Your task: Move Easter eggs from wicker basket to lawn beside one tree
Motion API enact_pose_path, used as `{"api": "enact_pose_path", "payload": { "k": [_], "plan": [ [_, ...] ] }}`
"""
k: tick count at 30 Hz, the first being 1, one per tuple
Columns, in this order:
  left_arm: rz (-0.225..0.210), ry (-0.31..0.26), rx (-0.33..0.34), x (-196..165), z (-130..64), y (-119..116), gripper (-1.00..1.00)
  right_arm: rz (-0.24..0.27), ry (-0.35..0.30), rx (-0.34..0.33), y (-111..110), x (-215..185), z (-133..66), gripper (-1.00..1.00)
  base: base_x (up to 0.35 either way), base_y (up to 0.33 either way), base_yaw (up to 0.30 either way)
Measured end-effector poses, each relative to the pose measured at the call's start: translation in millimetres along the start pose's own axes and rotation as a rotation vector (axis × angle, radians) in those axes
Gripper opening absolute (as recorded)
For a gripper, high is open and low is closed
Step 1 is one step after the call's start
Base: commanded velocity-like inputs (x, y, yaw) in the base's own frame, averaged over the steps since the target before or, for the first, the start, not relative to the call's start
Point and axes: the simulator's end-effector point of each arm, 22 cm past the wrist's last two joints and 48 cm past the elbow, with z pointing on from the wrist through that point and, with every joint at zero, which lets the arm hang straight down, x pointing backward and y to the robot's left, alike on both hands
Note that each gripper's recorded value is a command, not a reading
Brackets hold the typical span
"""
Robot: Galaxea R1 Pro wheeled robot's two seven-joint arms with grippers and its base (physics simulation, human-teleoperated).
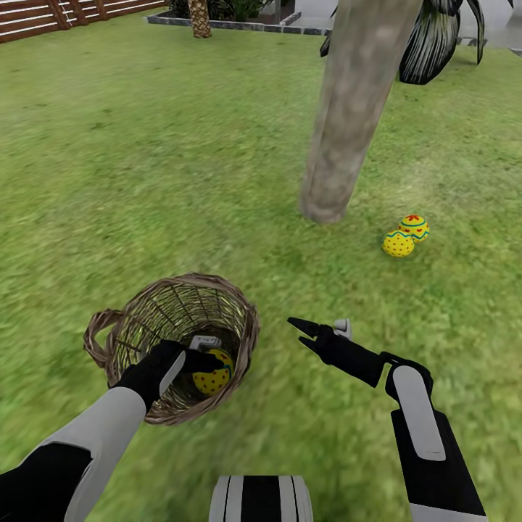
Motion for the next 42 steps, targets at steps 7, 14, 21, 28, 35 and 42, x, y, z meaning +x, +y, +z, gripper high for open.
{"api": "enact_pose_path", "payload": {
  "k": [7,14,21,28,35,42],
  "plan": [
    [-0.002,0.001,-0.002,0.0,-0.2,0.2,1.00,0.000,0.000,0.000,-0.1,-0.2,-0.1,1.00,0.000,0.000,0.000],
    [-0.004,-0.002,-0.006,-0.9,-0.3,1.1,-1.00,0.000,-0.001,0.000,-0.1,-0.2,-0.1,1.00,0.000,0.000,0.000],
    [0.016,-0.011,-0.021,-4.8,-1.7,3.8,-1.00,0.000,0.000,0.000,0.0,-0.1,-0.1,1.00,0.000,0.000,0.000],
    [0.016,-0.013,-0.023,-5.5,-2.0,4.6,-1.00,0.000,0.000,0.000,-0.1,-0.1,-0.1,1.00,0.000,0.000,0.000],
    [0.015,-0.014,-0.023,-5.7,-2.1,4.9,-1.00,0.000,0.000,0.000,0.0,-0.1,-0.1,1.00,0.000,0.000,0.000],
    [0.015,-0.015,-0.023,-5.9,-2.0,4.9,-1.00,0.000,0.000,0.000,-0.1,-0.1,-0.1,1.00,0.000,0.000,0.000]
  ]
}}
